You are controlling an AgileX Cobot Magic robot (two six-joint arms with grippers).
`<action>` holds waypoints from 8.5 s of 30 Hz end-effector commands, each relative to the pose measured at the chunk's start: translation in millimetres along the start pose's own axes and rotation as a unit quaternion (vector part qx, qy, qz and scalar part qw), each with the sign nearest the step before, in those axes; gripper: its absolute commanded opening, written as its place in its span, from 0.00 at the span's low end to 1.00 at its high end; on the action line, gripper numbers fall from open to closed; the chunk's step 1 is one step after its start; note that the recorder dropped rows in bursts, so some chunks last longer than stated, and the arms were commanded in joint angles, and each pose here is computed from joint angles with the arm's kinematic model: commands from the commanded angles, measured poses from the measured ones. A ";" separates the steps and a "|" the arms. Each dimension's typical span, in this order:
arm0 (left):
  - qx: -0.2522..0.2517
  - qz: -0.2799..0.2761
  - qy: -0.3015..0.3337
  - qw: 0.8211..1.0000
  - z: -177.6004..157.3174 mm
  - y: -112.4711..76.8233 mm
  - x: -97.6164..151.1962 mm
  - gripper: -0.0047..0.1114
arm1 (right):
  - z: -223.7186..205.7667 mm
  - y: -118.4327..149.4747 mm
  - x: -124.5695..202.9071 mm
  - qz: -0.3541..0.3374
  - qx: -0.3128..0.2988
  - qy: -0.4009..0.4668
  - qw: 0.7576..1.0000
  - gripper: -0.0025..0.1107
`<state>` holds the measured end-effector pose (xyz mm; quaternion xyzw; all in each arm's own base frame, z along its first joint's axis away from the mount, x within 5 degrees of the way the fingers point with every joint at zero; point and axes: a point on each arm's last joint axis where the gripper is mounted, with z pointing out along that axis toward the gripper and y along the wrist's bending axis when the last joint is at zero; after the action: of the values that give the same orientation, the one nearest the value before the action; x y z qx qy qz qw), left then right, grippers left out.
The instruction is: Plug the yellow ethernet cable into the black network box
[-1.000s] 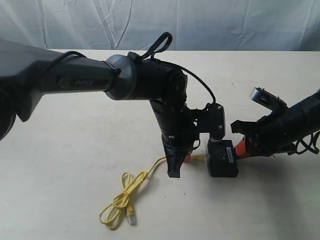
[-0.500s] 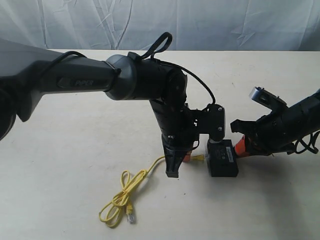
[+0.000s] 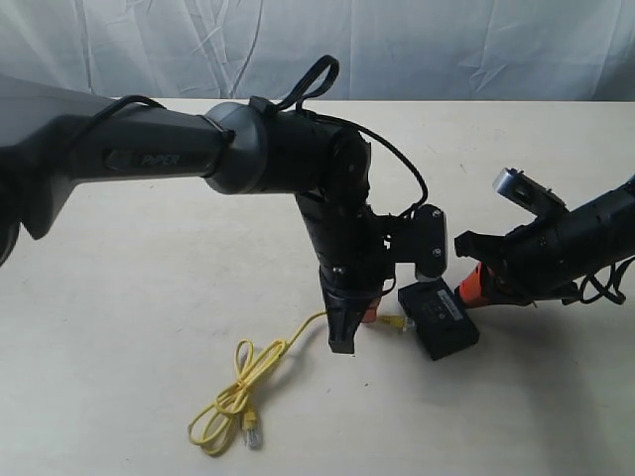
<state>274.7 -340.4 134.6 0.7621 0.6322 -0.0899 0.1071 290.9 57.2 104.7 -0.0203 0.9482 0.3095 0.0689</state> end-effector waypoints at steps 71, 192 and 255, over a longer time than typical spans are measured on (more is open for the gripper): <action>-0.001 -0.103 -0.023 0.994 -1.3 -0.1 -6.2 0.04 | 0.2 -7.8 5.9 0.031 0.042 0.029 0.998 0.01; 0.041 -0.074 -0.068 0.994 -6.2 -7.6 -15.5 0.04 | 2.2 -6.5 12.7 0.050 0.027 0.041 0.998 0.01; 0.038 -0.101 -0.029 0.994 -10.7 -8.2 -9.2 0.04 | -2.8 -3.9 8.5 0.038 0.036 0.016 0.999 0.01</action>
<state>267.4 -344.0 136.0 0.6939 0.7008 -0.1430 0.0833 283.3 50.7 101.1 0.0161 0.9616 0.2708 0.0423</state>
